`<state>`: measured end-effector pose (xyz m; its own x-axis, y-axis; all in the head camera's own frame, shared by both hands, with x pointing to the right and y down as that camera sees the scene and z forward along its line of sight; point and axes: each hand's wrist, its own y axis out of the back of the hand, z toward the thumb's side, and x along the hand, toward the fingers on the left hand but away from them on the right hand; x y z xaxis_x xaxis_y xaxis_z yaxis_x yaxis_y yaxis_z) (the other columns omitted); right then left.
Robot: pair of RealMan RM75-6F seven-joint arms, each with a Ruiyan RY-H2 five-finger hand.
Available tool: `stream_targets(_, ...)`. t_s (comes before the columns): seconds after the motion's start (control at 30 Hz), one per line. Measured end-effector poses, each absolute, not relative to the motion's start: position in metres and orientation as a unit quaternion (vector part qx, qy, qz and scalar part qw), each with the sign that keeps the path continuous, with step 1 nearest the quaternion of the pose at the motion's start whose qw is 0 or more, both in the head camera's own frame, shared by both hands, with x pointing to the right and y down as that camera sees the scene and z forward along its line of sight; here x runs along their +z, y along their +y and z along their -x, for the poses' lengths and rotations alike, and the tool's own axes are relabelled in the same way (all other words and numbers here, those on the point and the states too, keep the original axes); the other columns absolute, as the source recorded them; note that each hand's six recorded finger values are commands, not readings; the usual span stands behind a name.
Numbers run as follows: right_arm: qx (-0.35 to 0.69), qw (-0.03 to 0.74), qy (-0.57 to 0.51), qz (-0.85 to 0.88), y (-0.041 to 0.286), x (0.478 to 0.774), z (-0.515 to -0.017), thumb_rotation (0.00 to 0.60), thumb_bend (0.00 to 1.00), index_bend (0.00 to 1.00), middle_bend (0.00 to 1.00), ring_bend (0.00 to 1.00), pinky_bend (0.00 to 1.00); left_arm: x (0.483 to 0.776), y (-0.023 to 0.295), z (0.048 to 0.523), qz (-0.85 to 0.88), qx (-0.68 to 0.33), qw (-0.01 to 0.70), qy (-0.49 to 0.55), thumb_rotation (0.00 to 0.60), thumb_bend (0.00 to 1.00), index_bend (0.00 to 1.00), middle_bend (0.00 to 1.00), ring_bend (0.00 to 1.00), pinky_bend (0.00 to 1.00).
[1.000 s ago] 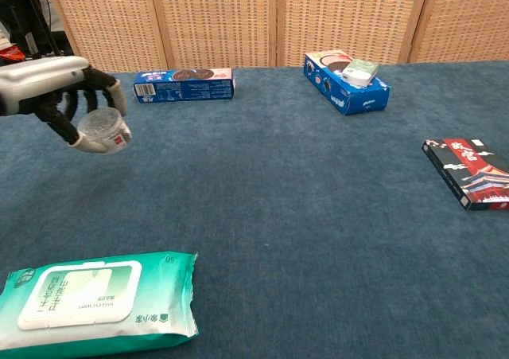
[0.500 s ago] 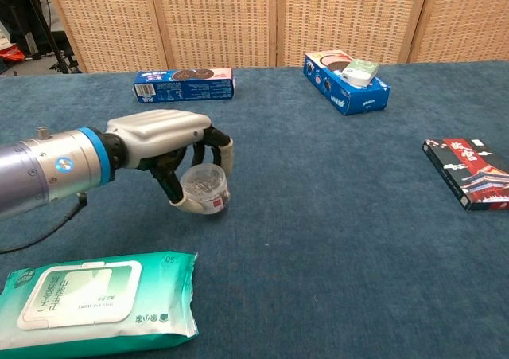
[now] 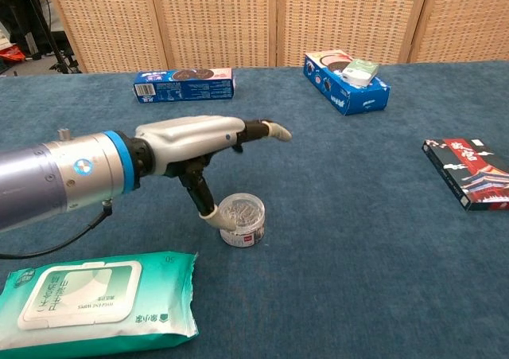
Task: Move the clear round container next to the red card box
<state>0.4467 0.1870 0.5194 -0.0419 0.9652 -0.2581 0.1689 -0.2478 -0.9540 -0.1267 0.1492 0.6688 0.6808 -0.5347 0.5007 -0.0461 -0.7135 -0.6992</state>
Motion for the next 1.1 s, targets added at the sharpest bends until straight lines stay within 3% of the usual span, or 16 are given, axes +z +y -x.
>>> stream_targets(0.13, 0.528, 0.372, -0.483, 0.592, 0.186, 0.52, -0.444, 0.6, 0.0, 0.0, 0.0, 0.0, 0.0, 0.652, 0.133, 0.157, 0.836, -0.369, 0.358, 0.192, 0.6, 0.0, 0.0, 0.0, 0.0, 0.01)
stream_targets(0.27, 0.513, 0.374, -0.472, 0.612, 0.183, 0.521, -0.437, 0.6, 0.0, 0.0, 0.0, 0.0, 0.0, 0.633, 0.112, 0.209, 0.797, -0.394, 0.39, 0.24, 0.6, 0.0, 0.0, 0.0, 0.0, 0.0)
stream_targets(0.43, 0.49, 0.392, -0.414, 0.659, 0.177, 0.529, -0.414, 0.6, 0.0, 0.0, 0.0, 0.0, 0.0, 0.606, 0.101, 0.301, 0.73, -0.447, 0.407, 0.319, 0.6, 0.0, 0.0, 0.0, 0.0, 0.0)
stream_targets(0.57, 0.463, 0.403, -0.362, 0.702, 0.171, 0.536, -0.389, 0.6, 0.0, 0.0, 0.0, 0.0, 0.0, 0.585, 0.107, 0.365, 0.681, -0.486, 0.411, 0.362, 0.6, 0.0, 0.0, 0.0, 0.0, 0.0)
stream_targets(0.77, 0.411, 0.405, -0.275, 0.769, 0.169, 0.546, -0.339, 0.6, 0.0, 0.02, 0.0, 0.0, 0.0, 0.564, 0.126, 0.418, 0.634, -0.524, 0.39, 0.412, 0.6, 0.0, 0.0, 0.0, 0.0, 0.0)
stream_targets(1.1, 0.347, 0.416, -0.099, 0.834, 0.169, 0.584, -0.223, 0.6, 0.0, 0.03, 0.0, 0.0, 0.0, 0.536, 0.149, 0.461, 0.607, -0.537, 0.35, 0.469, 0.6, 0.0, 0.0, 0.0, 0.0, 0.0)
